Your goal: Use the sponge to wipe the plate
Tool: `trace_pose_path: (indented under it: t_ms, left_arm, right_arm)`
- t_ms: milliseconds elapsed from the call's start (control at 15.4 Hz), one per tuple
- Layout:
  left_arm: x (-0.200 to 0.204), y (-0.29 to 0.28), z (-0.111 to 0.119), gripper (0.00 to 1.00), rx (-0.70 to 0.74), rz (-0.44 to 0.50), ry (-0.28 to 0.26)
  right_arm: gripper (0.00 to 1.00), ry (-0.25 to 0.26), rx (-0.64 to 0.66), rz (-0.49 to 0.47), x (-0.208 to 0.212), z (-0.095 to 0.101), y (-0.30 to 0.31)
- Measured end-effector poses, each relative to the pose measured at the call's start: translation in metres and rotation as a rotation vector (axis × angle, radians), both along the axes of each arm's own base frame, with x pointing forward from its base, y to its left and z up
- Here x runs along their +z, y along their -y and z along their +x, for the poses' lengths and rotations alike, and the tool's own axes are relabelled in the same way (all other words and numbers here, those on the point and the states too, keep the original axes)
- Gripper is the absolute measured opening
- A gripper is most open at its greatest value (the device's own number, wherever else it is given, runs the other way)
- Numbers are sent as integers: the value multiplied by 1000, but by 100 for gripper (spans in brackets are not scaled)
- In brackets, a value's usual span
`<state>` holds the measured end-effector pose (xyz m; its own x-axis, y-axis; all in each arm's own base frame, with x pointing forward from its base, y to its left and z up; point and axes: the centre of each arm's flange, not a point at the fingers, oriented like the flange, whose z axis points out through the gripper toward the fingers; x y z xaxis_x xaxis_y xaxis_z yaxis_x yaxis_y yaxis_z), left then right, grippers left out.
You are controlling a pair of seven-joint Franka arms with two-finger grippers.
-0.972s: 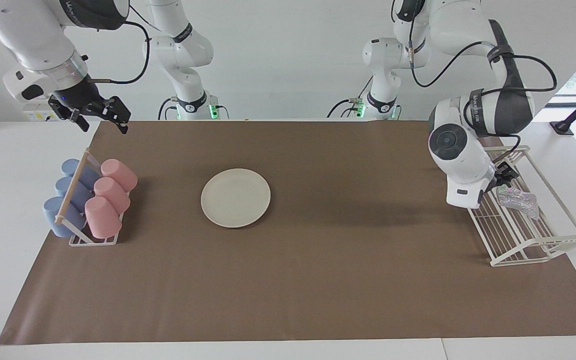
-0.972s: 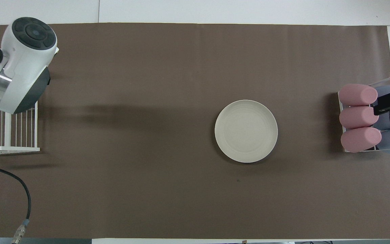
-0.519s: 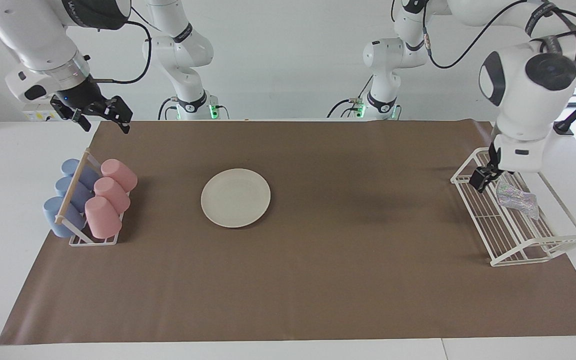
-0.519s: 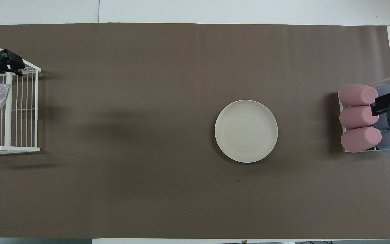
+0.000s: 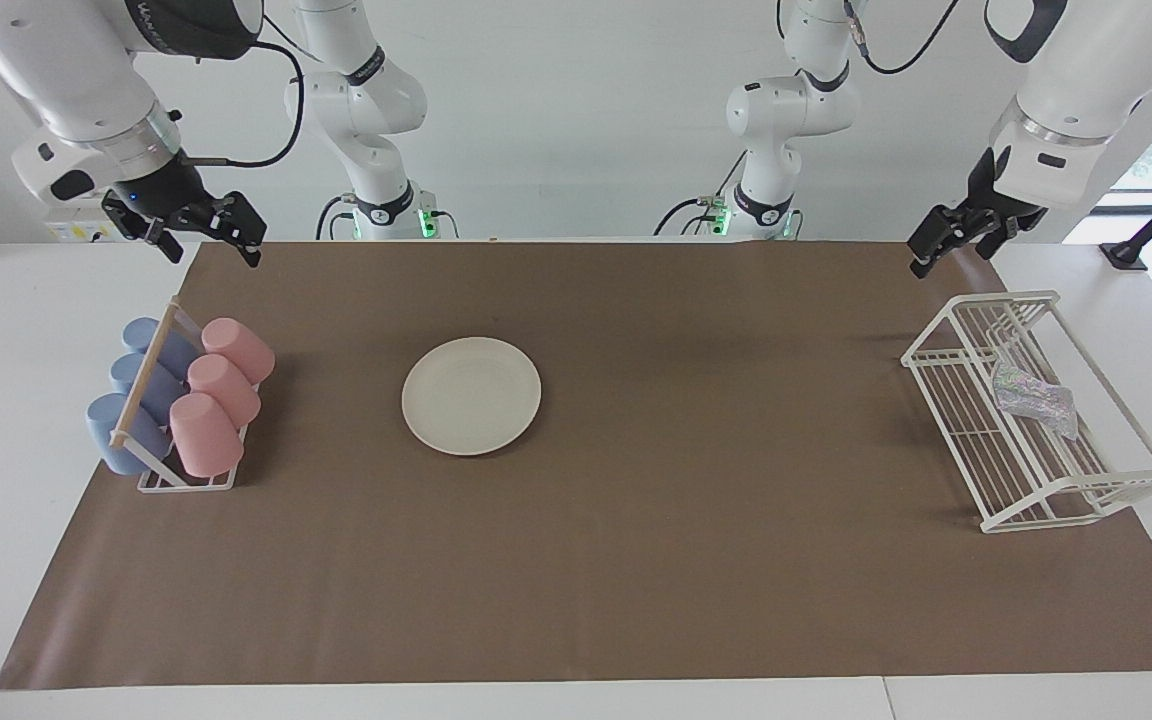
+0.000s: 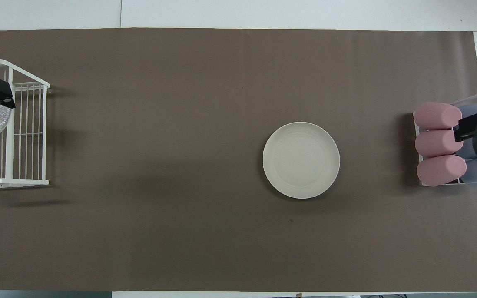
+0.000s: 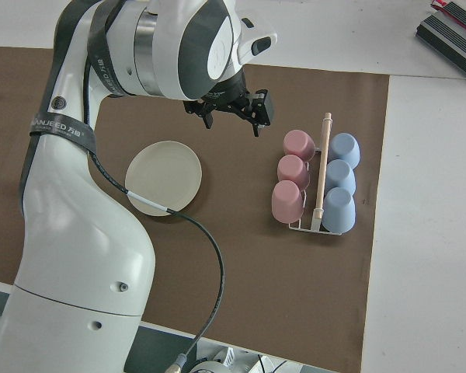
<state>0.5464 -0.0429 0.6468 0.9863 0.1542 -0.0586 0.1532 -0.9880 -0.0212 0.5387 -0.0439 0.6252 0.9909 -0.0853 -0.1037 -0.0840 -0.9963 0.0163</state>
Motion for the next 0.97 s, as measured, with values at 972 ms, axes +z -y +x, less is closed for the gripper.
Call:
trace_pose_path:
  t_ms: [972]
  left_arm:
    - [-20, 17, -7, 100, -30, -37, -20]
  right_arm:
    - [100, 0, 0, 0, 0, 0, 0]
